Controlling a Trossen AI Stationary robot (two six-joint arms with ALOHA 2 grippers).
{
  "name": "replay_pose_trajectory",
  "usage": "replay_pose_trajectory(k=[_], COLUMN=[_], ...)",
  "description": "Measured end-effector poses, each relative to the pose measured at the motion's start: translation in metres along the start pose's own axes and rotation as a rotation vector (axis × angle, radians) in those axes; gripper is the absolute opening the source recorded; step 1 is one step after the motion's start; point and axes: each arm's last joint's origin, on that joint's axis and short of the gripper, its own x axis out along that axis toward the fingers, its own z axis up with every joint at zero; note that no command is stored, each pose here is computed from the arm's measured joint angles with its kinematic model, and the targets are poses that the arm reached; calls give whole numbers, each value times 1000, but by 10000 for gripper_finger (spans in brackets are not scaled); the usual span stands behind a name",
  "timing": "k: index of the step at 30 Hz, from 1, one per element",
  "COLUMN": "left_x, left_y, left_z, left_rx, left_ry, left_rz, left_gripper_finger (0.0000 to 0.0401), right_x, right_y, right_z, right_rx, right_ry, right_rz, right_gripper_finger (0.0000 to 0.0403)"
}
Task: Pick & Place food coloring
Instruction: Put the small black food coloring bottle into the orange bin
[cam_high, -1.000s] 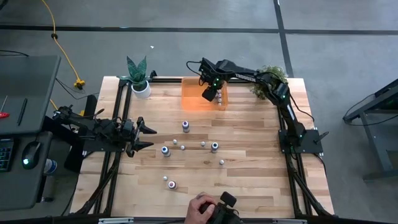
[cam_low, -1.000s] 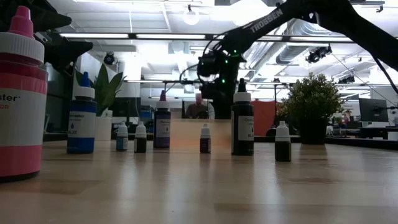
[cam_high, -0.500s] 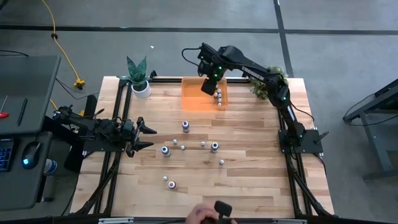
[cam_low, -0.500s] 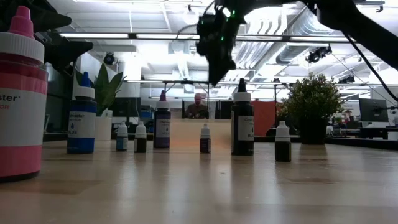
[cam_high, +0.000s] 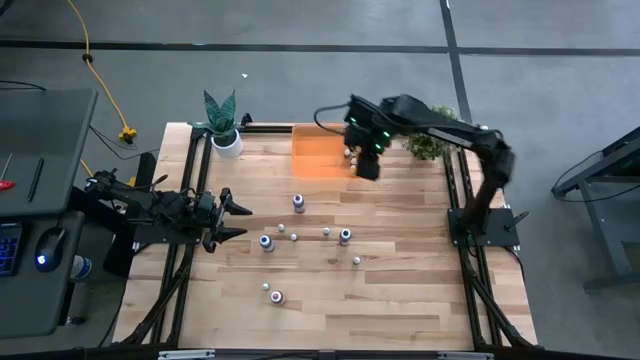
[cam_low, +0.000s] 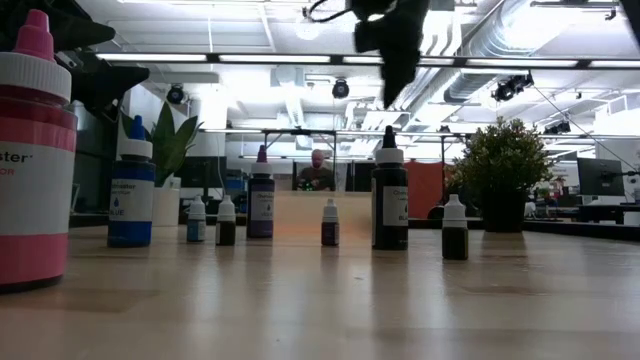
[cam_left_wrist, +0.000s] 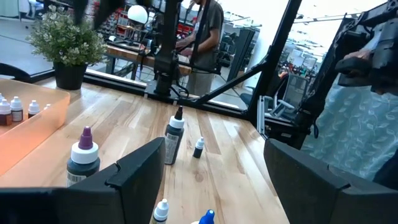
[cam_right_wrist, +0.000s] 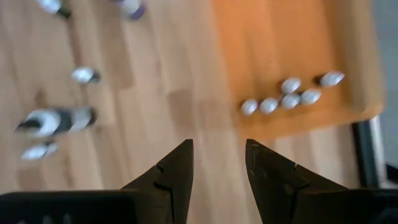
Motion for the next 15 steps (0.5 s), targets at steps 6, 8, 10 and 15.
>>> replay_pose_trajectory(k=[6, 8, 10, 15], left_x=[0, 0, 0, 0], left_y=[0, 0, 0, 0], left_z=[0, 0, 0, 0], left_rx=[0, 0, 0, 0], left_ry=[0, 0, 0, 0], left_rz=[0, 0, 0, 0], left_gripper_finger=[271, 271, 271, 271], right_x=[-8, -8, -6, 9], right_y=[30, 39, 47, 71], right_z=[-58, -77, -94, -126], right_rx=[22, 27, 27, 9], right_ry=[5, 5, 7, 25], right_rz=[24, 30, 39, 74], right_gripper_finger=[136, 136, 136, 136])
